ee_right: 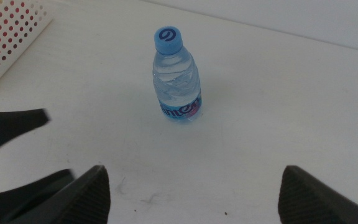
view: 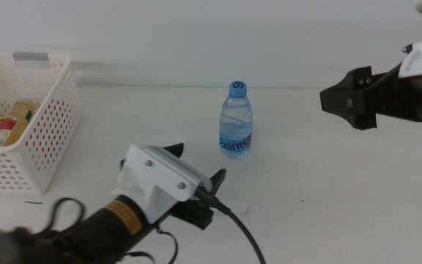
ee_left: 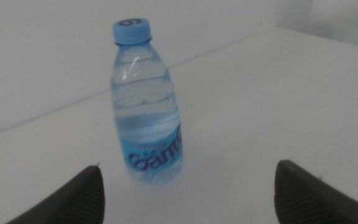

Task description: Use arms to grab the bottles and put them into the dustbin to the left of the table.

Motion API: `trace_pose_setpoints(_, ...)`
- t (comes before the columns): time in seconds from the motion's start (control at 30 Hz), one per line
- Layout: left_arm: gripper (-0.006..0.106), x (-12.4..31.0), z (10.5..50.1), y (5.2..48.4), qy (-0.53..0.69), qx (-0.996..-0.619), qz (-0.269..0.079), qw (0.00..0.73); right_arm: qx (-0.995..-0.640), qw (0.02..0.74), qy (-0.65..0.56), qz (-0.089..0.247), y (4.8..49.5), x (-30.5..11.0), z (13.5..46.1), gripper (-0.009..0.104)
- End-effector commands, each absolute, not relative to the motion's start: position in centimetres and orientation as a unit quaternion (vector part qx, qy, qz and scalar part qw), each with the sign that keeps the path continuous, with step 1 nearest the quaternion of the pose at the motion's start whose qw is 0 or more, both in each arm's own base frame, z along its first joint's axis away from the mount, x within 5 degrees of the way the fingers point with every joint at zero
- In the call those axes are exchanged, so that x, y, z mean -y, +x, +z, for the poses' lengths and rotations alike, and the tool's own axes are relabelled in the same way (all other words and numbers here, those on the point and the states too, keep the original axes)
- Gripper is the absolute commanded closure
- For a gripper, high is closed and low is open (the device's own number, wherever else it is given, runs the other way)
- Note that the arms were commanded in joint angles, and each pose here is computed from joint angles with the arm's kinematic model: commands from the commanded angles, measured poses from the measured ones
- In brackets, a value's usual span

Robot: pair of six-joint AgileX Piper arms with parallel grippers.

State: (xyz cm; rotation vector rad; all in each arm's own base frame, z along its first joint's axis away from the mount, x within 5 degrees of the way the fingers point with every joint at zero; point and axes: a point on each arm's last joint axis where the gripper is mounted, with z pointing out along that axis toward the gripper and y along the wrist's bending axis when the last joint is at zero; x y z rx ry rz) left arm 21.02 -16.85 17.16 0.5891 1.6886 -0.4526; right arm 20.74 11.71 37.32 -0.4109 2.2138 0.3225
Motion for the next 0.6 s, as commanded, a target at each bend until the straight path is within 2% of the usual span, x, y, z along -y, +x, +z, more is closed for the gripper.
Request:
trace_pose_setpoints(0.0,0.007,17.8,16.8,22.1,0.236,-0.706,-0.212,0.633,-0.882,0.423,-0.166,0.128,20.6,-11.7,37.4,0.006)
trace_pose_setpoints(0.2,0.007,20.6,15.3,25.7,0.220,-0.737,-0.208,0.605,-0.882,0.423,-0.166,0.128,20.6,-11.7,37.4,0.006)
trace_pose_setpoints(0.57,0.007,22.5,13.6,30.9,0.198,-0.756,-0.190,0.595,-0.882,0.423,-0.166,0.128,20.6,-11.7,37.4,0.006)
